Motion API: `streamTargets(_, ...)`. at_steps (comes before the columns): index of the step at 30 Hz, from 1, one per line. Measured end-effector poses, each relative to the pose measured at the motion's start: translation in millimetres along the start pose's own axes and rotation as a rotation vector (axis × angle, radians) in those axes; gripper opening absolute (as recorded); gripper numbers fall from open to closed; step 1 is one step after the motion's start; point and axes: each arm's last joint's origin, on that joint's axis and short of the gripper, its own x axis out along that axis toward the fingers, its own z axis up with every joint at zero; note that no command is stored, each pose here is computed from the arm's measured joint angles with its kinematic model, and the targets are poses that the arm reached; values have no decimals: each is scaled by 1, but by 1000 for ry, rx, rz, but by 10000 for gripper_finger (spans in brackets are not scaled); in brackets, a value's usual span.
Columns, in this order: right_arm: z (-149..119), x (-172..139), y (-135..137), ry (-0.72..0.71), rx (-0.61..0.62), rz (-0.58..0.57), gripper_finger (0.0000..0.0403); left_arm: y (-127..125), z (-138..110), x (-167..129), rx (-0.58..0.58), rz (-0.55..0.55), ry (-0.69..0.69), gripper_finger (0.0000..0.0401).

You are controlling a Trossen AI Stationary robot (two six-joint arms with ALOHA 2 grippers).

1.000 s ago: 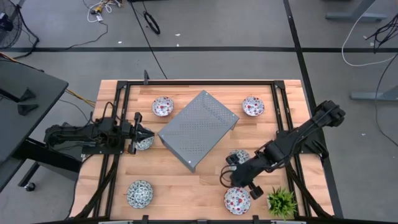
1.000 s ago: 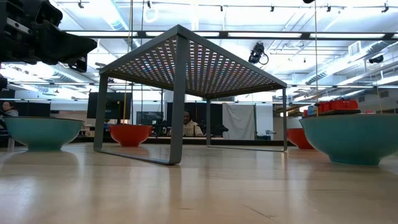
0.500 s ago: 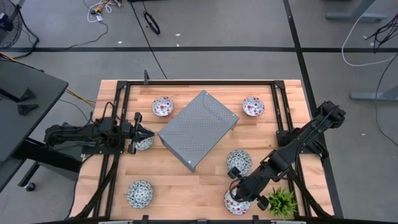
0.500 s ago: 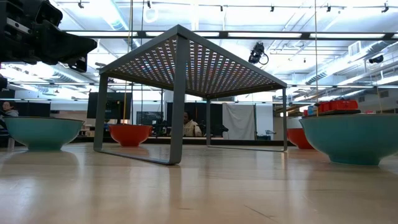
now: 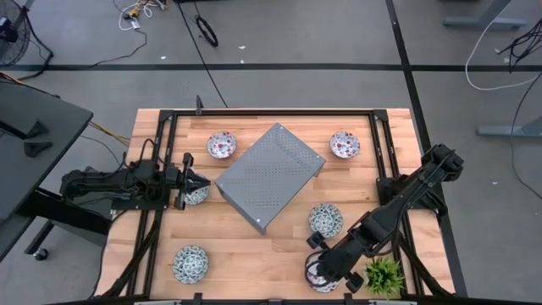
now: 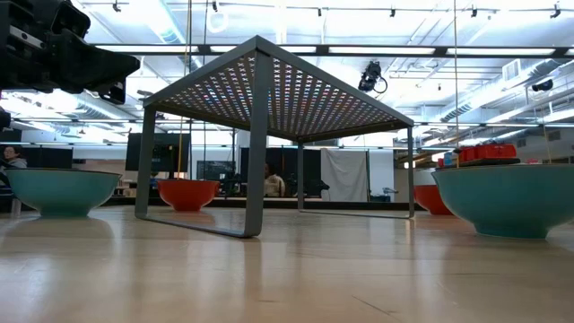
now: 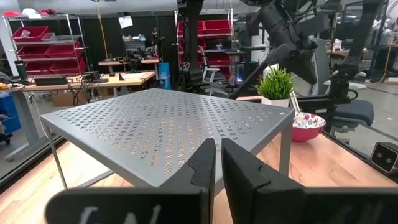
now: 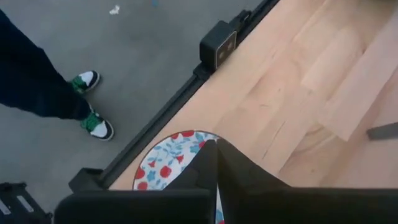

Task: Pick & Place Mini bowls
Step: Put the bottom red patterned bowl on the shelf

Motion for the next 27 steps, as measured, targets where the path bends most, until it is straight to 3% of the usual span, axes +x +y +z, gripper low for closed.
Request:
streamTargets(15, -7, 5, -18, 92, -138, -17, 19, 0, 0, 0, 0, 0, 0, 30)
streamTargets(27, -12, 11, -36, 131, -180, -20, 96, 0, 0, 0, 0, 0, 0, 30)
